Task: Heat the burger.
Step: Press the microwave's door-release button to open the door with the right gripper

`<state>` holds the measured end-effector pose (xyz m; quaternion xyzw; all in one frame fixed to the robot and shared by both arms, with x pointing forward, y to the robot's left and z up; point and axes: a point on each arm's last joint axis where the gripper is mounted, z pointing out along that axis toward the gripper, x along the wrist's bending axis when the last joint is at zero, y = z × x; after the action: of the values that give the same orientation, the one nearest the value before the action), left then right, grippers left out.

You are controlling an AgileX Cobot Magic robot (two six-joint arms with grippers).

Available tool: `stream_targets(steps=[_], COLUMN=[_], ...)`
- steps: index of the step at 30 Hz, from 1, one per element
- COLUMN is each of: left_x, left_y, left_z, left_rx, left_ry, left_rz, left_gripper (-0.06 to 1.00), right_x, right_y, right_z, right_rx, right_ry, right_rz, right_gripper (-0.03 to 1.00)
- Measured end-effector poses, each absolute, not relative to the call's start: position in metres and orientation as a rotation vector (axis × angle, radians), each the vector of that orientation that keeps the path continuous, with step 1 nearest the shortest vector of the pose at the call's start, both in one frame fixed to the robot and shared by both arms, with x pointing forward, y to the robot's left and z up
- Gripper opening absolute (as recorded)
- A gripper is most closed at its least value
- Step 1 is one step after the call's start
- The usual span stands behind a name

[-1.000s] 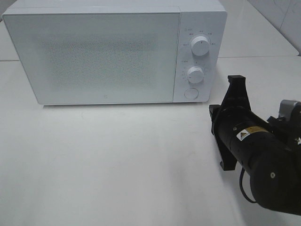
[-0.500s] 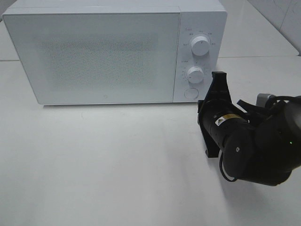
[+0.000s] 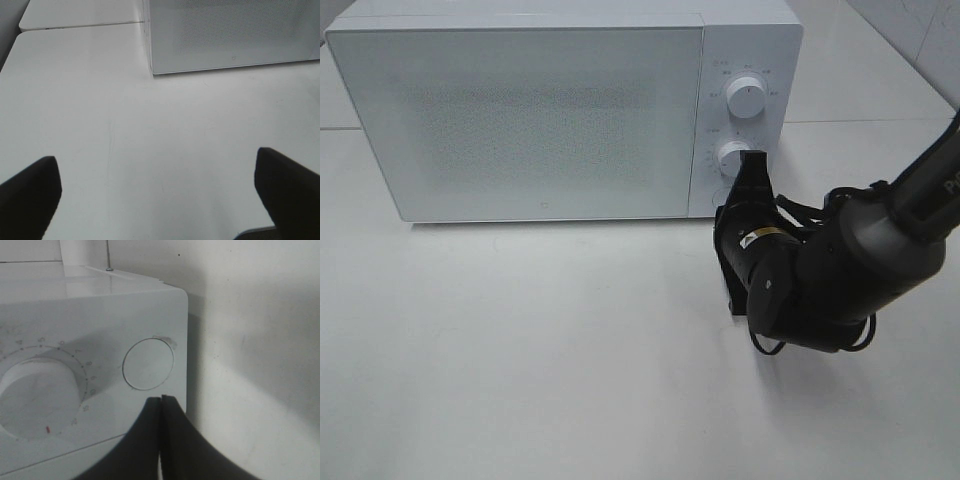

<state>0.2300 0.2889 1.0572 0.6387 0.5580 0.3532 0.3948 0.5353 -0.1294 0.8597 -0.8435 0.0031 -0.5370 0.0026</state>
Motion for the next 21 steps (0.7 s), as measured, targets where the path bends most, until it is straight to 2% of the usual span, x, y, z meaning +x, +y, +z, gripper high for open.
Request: stream_targets(steps=[21], left_x=[0.230], left_y=[0.289], left_z=[1.057], left_rx=[1.620], left_ry=[1.415], left_rz=[0.896], left_gripper=[0.97], right_x=[0.573], right_y=[-0.124], right_z=[0.851], right_rx=[-2.649], right_ry=[0.190], right_rz=[-1.676], right_gripper=[0.01])
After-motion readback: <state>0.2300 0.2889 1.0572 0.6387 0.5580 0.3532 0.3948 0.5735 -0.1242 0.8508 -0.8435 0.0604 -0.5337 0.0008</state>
